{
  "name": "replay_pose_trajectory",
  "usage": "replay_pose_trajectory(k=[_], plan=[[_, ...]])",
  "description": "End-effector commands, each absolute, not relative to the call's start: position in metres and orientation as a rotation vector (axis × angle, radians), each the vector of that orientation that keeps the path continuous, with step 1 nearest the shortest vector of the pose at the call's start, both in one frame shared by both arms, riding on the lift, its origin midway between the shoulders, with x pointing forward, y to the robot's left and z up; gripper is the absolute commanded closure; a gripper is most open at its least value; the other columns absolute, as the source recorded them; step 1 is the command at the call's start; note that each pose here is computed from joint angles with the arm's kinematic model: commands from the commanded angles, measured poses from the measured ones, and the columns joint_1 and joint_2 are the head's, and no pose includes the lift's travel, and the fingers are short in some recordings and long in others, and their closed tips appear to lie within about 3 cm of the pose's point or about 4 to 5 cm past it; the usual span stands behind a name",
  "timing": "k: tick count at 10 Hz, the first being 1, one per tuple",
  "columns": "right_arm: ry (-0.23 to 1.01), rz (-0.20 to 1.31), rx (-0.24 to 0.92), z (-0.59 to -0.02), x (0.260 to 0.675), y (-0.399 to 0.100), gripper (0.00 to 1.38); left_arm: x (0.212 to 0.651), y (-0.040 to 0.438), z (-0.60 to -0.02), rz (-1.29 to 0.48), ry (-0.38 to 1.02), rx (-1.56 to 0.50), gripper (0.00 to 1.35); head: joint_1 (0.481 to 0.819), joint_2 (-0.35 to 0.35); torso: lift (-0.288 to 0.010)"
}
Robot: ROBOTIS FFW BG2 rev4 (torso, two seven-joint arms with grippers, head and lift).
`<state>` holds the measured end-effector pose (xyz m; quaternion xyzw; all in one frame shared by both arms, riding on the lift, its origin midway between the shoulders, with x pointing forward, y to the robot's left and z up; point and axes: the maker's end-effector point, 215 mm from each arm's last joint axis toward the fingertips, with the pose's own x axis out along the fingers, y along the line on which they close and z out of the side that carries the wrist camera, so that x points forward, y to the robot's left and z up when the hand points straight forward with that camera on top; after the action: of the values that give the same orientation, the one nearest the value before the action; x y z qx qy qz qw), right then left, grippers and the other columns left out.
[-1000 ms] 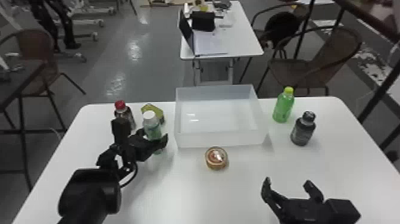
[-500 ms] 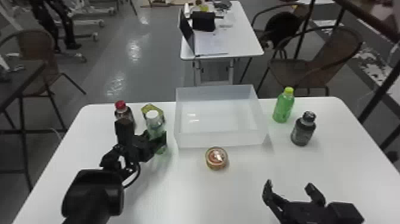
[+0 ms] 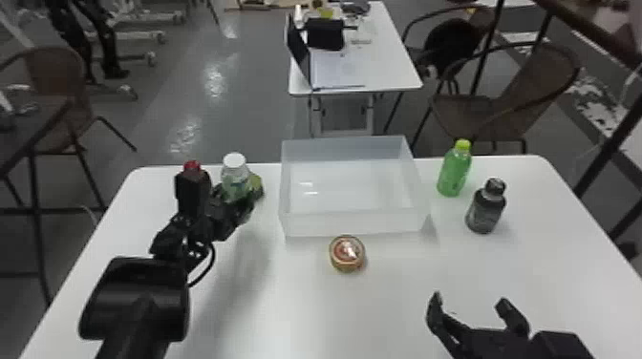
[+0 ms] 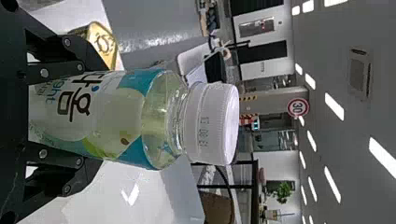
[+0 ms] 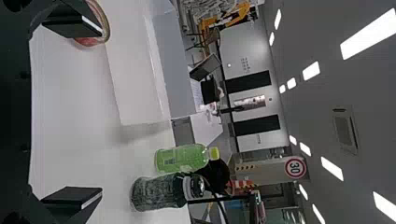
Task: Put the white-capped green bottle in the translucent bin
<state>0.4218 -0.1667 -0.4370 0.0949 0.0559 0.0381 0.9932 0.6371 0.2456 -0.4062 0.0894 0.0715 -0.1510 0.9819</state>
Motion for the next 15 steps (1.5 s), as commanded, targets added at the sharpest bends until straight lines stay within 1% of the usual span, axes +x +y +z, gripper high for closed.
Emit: replay_pose_trajectory(k=[1,2,3,4,5,8,9,10,11,12,13,15], plan=[[0.112,0.075,0.191,-0.437,0.421,-0.167,0.10,0.643,0.240,-0.366,-0.302,0.108,0.250,0.94,0.695,0.080,-0.055],[0.112,0.077,0.190,-0.437,0.422,-0.167,0.10,0.648,0.215,-0.351,-0.352,0.087,0.263,0.94,0.695,0.082,-0.055],[0.112,0.077,0.189,-0.437,0.422,-0.167,0.10,0.650,0.174,-0.343,-0.438,0.082,0.299,0.94,0.695,0.070,-0.055],[0.109,0.077,0.188,-0.436,0.424,-0.167,0.10,0.650,0.138,-0.337,-0.497,0.067,0.309,0.94,0.695,0.037,-0.055],[0.109,0.080,0.189,-0.436,0.425,-0.165,0.10,0.648,0.114,-0.332,-0.528,0.051,0.307,0.94,0.695,-0.004,-0.055],[0.110,0.080,0.187,-0.438,0.428,-0.164,0.10,0.651,0.060,-0.315,-0.637,0.023,0.420,0.92,0.695,-0.071,-0.055],[0.109,0.081,0.186,-0.437,0.429,-0.163,0.10,0.654,0.035,-0.331,-0.700,0.064,0.500,0.88,0.695,-0.089,-0.055],[0.110,0.089,0.187,-0.438,0.431,-0.162,0.10,0.655,0.008,-0.363,-0.797,0.135,0.569,0.88,0.695,-0.114,-0.055],[0.106,0.096,0.185,-0.438,0.434,-0.161,0.10,0.661,0.009,-0.393,-0.858,0.216,0.692,0.88,0.695,-0.141,-0.055],[0.105,0.105,0.185,-0.438,0.439,-0.157,0.10,0.664,0.011,-0.410,-0.882,0.255,0.824,0.88,0.695,-0.151,-0.055],[0.104,0.116,0.184,-0.439,0.443,-0.152,0.10,0.672,0.016,-0.410,-0.872,0.262,0.946,0.88,0.695,-0.151,-0.055],[0.103,0.125,0.184,-0.439,0.447,-0.149,0.10,0.689,0.037,-0.409,-0.824,0.288,1.085,0.87,0.695,-0.129,-0.055]])
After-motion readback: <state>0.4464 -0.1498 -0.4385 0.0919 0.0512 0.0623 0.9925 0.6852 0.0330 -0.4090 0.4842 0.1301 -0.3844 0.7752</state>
